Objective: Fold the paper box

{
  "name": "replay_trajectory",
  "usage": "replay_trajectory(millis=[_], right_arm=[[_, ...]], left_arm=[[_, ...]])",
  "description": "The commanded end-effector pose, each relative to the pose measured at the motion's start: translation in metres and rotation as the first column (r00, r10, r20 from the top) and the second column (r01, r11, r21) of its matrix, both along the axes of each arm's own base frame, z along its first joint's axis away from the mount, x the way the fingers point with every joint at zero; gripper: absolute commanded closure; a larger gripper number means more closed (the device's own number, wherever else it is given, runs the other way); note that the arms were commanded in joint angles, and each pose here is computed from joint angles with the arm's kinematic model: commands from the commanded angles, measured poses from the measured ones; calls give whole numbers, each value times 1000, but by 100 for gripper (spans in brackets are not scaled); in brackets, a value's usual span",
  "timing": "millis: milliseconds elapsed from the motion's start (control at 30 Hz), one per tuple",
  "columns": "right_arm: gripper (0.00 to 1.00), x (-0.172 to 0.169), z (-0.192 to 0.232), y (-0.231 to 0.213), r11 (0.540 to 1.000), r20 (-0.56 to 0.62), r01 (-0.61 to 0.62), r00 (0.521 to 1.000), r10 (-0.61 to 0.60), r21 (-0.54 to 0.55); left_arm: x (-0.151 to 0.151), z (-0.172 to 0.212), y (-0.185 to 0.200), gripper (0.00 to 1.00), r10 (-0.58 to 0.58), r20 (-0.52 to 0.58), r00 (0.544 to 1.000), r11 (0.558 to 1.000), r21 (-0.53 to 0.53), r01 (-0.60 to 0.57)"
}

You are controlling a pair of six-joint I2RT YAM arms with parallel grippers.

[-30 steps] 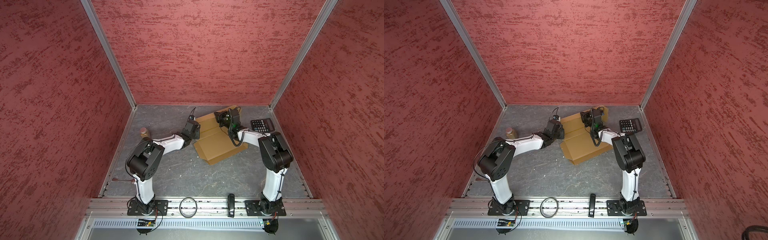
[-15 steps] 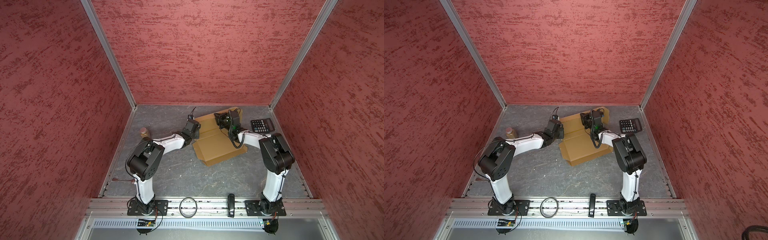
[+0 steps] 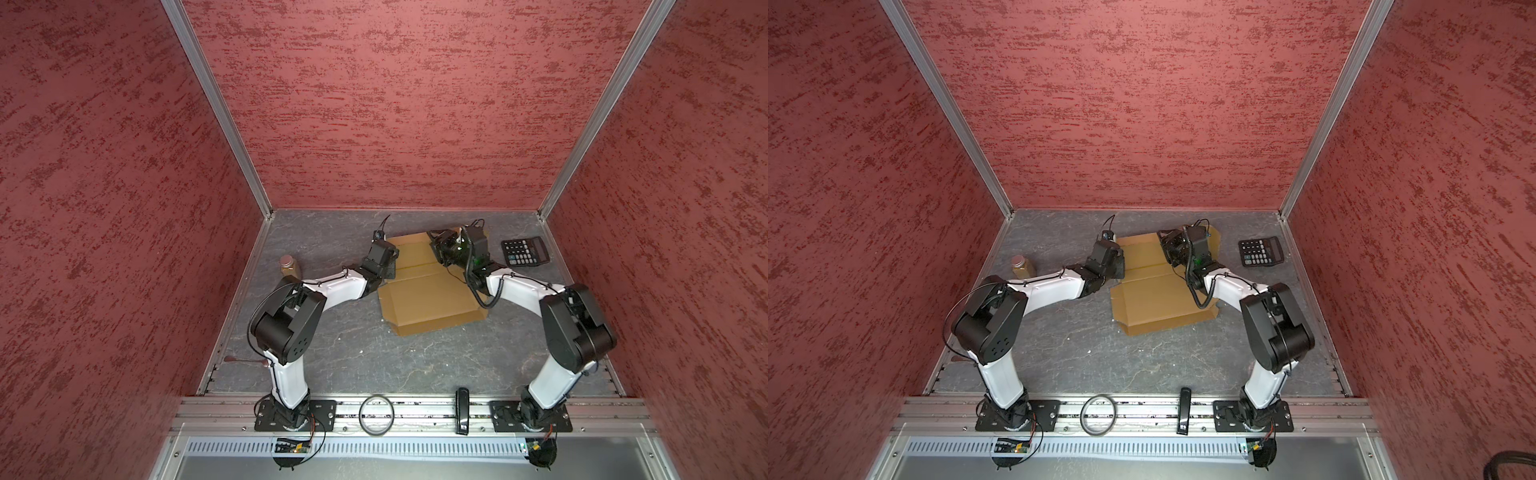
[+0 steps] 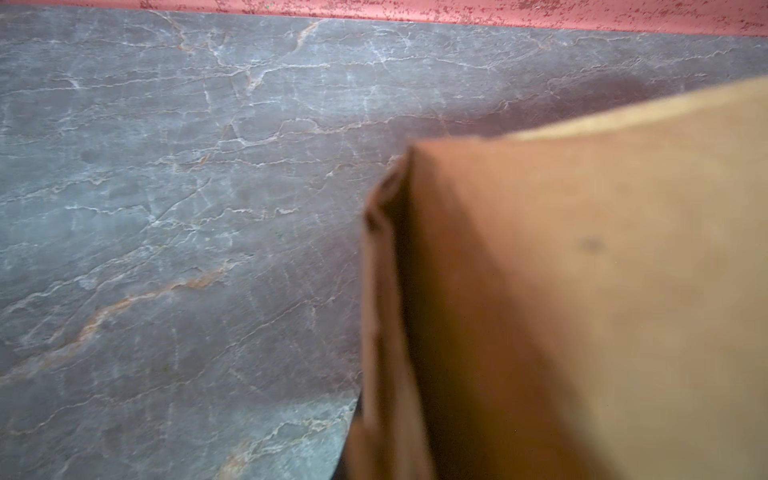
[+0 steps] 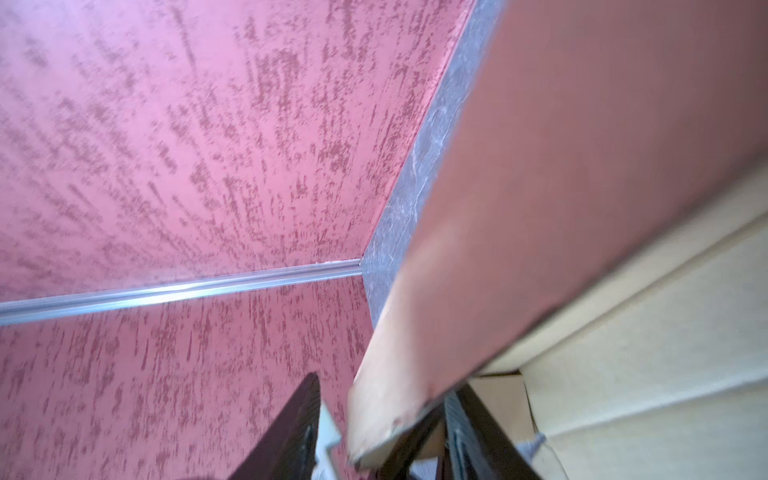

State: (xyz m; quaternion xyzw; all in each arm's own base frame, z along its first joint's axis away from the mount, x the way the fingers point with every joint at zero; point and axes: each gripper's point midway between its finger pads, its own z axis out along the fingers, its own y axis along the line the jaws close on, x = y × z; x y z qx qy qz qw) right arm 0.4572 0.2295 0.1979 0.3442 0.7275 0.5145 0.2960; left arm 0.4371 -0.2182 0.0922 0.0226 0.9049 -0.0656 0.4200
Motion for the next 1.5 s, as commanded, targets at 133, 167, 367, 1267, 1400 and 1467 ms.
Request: replay_trajectory(millis=[133, 167, 367, 1267, 1400, 1467], right_arm=[[49, -46, 17, -16, 963, 12, -96, 995, 103, -250], [50, -49, 23, -19, 953, 22, -97, 994, 107, -286], [62, -51, 69, -24, 874, 111, -126, 973, 200, -469], [83, 12, 5, 73, 778, 126, -352, 869, 478, -521], [84, 14, -1, 75, 782, 118, -357, 872, 475, -511], [84, 16, -3, 75, 785, 116, -354, 875, 469, -508]], left_arm=[[-1, 12, 7, 100, -27, 66, 997, 999, 29, 25], [-1, 13, 8, 100, -30, 75, 997, 999, 31, 27], [-6, 20, 13, 100, -78, 129, 989, 996, 46, 72], [6, 14, 15, 100, 35, 148, 988, 999, 25, -39], [7, 12, 12, 100, 43, 150, 988, 999, 18, -46], [8, 12, 12, 100, 46, 153, 987, 999, 15, -49]])
